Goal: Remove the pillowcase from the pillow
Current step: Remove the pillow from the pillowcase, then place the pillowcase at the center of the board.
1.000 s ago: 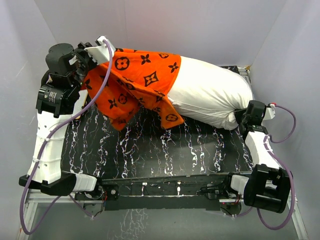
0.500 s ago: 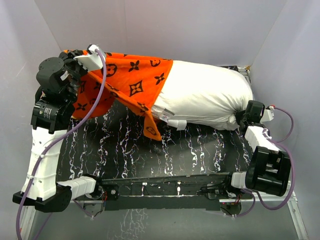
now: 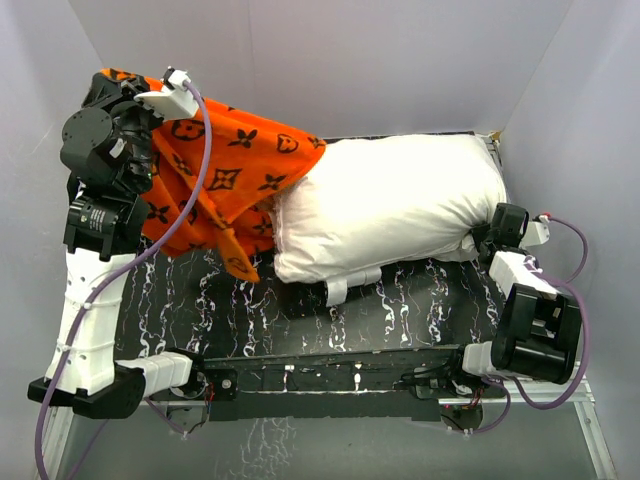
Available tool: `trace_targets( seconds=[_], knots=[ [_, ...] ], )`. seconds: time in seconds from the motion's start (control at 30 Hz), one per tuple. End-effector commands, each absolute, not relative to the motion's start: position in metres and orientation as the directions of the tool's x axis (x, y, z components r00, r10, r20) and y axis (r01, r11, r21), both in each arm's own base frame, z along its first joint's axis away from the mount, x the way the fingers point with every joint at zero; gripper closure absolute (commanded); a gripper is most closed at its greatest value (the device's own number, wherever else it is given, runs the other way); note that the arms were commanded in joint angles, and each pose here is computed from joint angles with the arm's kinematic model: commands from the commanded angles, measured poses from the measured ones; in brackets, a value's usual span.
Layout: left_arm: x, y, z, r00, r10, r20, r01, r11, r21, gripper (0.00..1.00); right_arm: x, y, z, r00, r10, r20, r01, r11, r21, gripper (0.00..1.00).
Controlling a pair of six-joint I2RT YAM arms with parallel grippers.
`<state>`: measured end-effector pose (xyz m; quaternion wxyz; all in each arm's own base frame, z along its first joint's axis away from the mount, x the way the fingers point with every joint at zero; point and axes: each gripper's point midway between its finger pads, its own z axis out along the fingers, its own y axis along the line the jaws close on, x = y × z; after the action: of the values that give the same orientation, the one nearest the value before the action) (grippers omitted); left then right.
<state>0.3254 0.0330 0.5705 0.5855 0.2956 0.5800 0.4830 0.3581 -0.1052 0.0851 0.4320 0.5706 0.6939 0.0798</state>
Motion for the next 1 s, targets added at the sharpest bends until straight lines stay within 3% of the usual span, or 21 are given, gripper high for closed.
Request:
trace_targets(
  seconds=[0.0,0.27,0.33,0.43,0.53,0.77,0.97],
  knots=[
    [0.287,0.063,0.628,-0.258,0.93,-0.262,-0.446,0.126,0.886,1.0,0.329,-0.133,0.048,0.081,0.836,-0.542,0.837,0.238,0.492,0.92],
    [0.291,0.041,0.622,-0.053,0.887,-0.46,-0.35,0.415,0.84,1.0,0.343,-0.115,0.06,0.037,0.835,-0.549,0.8,0.304,0.517,0.92],
    [0.301,0.036,0.632,-0.014,0.896,-0.445,-0.401,0.402,0.823,1.0,0.342,-0.113,0.063,0.039,0.83,-0.557,0.8,0.308,0.515,0.92],
    [0.292,0.038,0.691,0.055,0.902,-0.429,-0.58,0.379,0.721,1.0,0.335,-0.114,0.059,0.042,0.827,-0.56,0.817,0.294,0.495,0.92],
    [0.274,0.033,0.74,0.168,0.89,-0.425,-0.65,0.424,0.63,1.0,0.329,-0.114,0.056,0.037,0.823,-0.567,0.821,0.298,0.487,0.92],
    [0.279,-0.006,0.731,0.331,0.89,-0.313,-0.553,0.452,0.7,1.0,0.33,-0.091,0.055,0.0,0.815,-0.579,0.793,0.353,0.497,0.92],
    [0.285,-0.032,0.726,0.503,0.78,-0.371,-0.431,0.599,0.675,1.0,0.339,-0.062,0.058,-0.039,0.813,-0.581,0.767,0.397,0.504,0.92]
  ],
)
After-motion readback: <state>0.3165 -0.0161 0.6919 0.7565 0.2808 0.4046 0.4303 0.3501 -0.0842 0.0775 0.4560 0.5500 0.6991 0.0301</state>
